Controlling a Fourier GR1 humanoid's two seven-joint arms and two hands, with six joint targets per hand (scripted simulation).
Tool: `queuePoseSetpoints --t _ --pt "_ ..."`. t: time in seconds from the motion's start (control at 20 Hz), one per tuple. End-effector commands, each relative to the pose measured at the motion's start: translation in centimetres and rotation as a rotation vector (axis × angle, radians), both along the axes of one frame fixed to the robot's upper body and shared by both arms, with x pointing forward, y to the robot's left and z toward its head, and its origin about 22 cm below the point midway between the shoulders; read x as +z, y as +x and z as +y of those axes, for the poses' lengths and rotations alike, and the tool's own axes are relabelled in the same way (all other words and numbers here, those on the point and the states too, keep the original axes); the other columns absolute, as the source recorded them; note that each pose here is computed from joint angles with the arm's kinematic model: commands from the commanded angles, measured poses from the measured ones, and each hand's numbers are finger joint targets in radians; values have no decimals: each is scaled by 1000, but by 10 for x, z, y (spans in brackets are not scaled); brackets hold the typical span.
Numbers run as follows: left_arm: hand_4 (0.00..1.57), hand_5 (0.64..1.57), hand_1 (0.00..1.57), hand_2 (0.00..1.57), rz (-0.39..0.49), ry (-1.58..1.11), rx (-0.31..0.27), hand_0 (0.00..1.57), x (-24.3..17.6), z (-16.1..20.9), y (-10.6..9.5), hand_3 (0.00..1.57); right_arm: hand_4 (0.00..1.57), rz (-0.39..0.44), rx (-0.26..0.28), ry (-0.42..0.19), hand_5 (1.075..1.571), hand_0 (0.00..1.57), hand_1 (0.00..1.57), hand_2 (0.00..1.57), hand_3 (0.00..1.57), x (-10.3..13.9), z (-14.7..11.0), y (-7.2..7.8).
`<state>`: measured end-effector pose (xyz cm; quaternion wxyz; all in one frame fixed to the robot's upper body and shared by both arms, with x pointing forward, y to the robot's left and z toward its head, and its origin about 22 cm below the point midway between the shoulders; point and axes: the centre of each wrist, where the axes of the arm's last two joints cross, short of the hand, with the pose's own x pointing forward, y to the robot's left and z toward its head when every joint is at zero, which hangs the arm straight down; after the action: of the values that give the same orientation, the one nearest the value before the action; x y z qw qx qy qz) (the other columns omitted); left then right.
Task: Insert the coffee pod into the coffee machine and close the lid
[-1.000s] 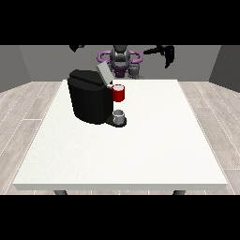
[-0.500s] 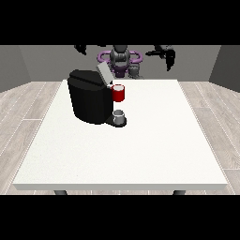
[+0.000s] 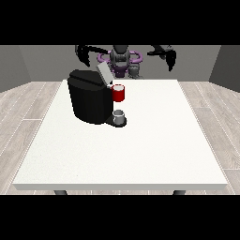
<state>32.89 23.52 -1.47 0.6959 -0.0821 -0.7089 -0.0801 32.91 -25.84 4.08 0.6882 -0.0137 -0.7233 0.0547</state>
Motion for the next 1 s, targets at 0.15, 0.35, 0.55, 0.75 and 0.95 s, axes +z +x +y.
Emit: queuePoseSetpoints --t 0.15,0.35,0.55,0.75,0.95 --pt "0 1571 0 0 -38 -9 48 0 15 6 -17 0 0 -32 53 3 1571 0 0 0 0 23 12 29" --pt "0 1571 0 0 -37 10 78 0 35 23 -12 0 0 -31 84 -15 1571 0 0 0 0 -6 29 19" --pt "0 1571 0 0 -60 13 67 0 33 8 -22 0 0 -35 72 -54 1571 0 0 0 0 22 21 43" --pt "0 1571 0 0 -68 43 89 0 28 30 -37 0 0 -38 90 -55 1571 0 0 0 0 14 31 41" --pt "0 1571 0 0 -89 6 79 0 50 28 -25 0 40 -84 75 -60 1571 0 0 0 0 28 30 57"
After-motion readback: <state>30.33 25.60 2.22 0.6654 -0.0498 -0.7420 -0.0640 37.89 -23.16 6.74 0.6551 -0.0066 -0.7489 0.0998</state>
